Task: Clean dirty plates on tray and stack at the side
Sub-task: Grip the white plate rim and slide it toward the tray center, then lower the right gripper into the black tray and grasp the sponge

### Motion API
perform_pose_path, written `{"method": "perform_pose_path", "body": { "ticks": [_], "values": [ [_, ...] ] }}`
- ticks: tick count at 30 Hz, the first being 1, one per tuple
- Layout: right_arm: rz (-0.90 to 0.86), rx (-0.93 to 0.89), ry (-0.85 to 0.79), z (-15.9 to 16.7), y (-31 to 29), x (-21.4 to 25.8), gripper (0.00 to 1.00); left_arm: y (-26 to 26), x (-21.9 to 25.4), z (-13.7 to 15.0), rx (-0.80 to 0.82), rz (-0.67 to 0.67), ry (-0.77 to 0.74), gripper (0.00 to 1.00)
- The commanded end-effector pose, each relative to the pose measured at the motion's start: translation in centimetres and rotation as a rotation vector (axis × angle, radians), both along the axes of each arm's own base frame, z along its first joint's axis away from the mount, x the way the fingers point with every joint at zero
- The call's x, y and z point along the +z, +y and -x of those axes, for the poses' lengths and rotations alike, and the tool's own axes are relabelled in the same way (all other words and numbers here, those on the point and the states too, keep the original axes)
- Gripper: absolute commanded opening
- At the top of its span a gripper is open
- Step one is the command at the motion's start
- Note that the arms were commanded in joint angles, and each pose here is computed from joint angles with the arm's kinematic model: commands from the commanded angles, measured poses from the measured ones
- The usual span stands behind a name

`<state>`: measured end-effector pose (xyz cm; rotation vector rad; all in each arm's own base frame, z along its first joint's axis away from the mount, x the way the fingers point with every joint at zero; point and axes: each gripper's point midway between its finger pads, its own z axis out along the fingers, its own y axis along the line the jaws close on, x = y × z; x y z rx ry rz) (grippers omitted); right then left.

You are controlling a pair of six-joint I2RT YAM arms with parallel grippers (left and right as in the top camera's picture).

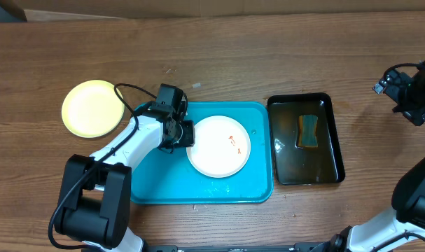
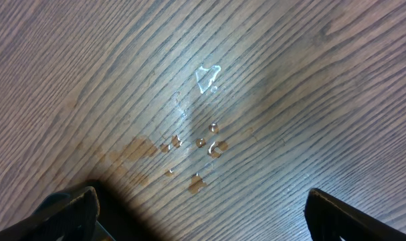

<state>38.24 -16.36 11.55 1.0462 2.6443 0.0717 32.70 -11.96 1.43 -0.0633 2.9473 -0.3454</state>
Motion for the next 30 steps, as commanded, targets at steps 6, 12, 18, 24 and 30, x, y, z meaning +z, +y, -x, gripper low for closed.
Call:
{"method": "perform_pose_path", "body": {
  "ticks": [6, 12, 18, 24, 30],
  "values": [
    [0.006, -0.008, -0.020, -0.3, -0.2, 0.7, 1.00, -0.3, 0.9, -1.0, -0.039, 0.010, -0.029, 0.33],
    [0.006, -0.008, -0.021, -0.3, -0.2, 0.7, 1.00, -0.6, 0.9, -0.9, -0.043, 0.022, -0.024, 0.23],
    [0.026, -0.007, -0.075, -1.5, -0.7, 1.2, 1.00, -0.7, 0.8, -0.4, -0.067, 0.026, -0.008, 0.13],
    [-0.102, 0.039, -0.116, -2.1, 1.7, 1.4, 1.00, -0.5, 0.6, -0.1, -0.066, 0.019, 0.004, 0.10],
    [-0.291, 0.150, -0.146, -2.2, 6.2, 2.0, 0.87, -0.4, 0.3, 0.2, -0.066, 0.017, 0.013, 0.09]
  ]
}}
